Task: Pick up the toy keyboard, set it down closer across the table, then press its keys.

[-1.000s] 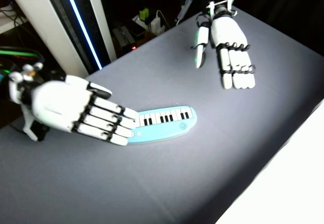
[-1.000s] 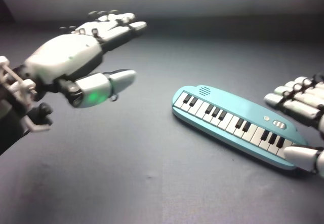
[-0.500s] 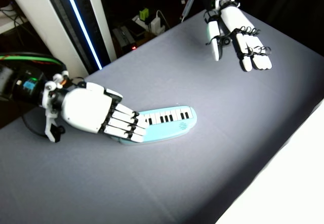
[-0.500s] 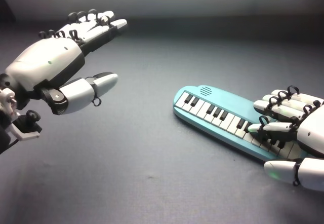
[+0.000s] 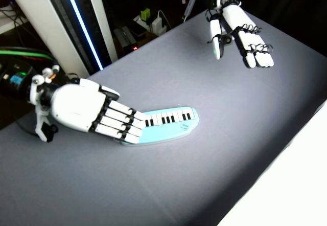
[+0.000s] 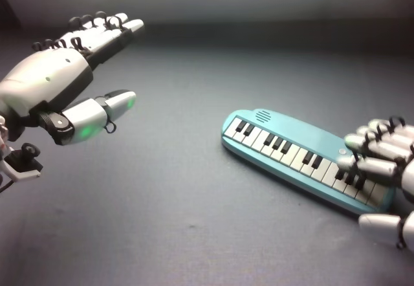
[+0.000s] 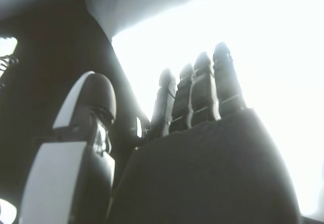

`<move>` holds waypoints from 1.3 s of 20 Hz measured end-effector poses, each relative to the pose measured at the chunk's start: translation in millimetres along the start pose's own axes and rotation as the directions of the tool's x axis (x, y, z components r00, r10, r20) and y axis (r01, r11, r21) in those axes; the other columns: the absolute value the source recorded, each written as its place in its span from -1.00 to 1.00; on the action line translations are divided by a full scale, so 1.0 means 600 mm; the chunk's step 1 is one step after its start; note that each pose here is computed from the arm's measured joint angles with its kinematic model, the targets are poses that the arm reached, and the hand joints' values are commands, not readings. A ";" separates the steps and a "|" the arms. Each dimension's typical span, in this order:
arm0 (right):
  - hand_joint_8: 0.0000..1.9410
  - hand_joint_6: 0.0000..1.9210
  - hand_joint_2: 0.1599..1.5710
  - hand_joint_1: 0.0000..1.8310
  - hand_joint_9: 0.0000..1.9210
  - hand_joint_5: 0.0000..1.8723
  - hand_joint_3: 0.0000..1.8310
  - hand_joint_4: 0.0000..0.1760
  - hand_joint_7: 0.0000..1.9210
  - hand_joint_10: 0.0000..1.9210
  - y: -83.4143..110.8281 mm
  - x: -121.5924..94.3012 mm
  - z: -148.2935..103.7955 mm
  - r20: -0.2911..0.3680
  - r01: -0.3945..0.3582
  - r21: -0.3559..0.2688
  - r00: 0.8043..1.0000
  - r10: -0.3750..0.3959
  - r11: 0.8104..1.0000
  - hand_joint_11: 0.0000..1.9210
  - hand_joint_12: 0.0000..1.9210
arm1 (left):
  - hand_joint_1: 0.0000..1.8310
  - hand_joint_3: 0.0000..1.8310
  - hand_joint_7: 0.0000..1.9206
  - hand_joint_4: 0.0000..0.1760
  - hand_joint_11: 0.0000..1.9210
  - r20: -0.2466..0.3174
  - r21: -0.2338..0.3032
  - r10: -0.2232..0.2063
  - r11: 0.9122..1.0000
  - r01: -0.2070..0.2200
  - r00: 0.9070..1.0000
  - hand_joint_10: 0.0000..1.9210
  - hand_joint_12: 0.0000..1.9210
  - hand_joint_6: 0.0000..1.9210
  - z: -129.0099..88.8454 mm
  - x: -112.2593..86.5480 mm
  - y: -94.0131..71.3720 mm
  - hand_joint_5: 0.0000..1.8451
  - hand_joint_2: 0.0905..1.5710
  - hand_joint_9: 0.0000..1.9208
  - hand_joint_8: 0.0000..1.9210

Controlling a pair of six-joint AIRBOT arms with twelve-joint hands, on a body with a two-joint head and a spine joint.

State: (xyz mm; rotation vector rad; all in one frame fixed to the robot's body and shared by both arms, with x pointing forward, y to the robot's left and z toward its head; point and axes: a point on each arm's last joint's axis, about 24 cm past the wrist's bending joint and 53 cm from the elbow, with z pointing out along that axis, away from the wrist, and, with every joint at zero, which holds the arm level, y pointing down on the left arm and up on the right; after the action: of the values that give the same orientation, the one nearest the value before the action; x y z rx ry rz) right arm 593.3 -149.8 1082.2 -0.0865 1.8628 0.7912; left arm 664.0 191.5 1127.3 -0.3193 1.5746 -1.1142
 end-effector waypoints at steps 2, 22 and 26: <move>-1.00 -0.92 0.60 -1.00 -1.00 -0.46 -1.00 -0.77 -1.00 -1.00 -0.004 0.003 -0.002 -0.002 -0.004 0.007 1.000 0.004 1.000 -1.00 -1.00 | -0.34 -1.00 -1.00 -1.00 -1.00 0.003 0.000 -0.001 1.000 0.001 1.000 -1.00 -1.00 -1.00 0.000 -0.001 0.000 -0.89 0.83 -1.00 -1.00; -1.00 -1.00 0.76 -0.86 -1.00 -1.00 -0.99 0.52 -1.00 -1.00 0.064 -0.205 -0.102 0.416 -0.043 -0.185 0.902 0.118 0.982 -1.00 -1.00 | -0.49 -1.00 -1.00 0.09 -1.00 0.142 0.134 -0.021 0.991 0.002 0.990 -1.00 -1.00 -1.00 -0.056 -0.059 -0.063 -1.00 0.81 -1.00 -1.00; -1.00 -1.00 0.72 -0.86 -1.00 -1.00 -1.00 -0.50 -1.00 -1.00 0.080 -0.256 -0.144 0.520 -0.001 -0.227 0.846 0.122 0.974 -1.00 -1.00 | -0.52 -0.99 -1.00 -0.26 -1.00 0.229 0.205 -0.001 0.978 -0.047 0.973 -1.00 -1.00 -1.00 -0.085 -0.102 -0.107 -1.00 0.84 -1.00 -1.00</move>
State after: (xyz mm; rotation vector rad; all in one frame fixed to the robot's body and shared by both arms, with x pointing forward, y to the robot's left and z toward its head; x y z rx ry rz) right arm 571.2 -205.4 1254.7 0.0536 1.2519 0.9528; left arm 618.0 225.9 1211.5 -0.2755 1.2445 -1.1702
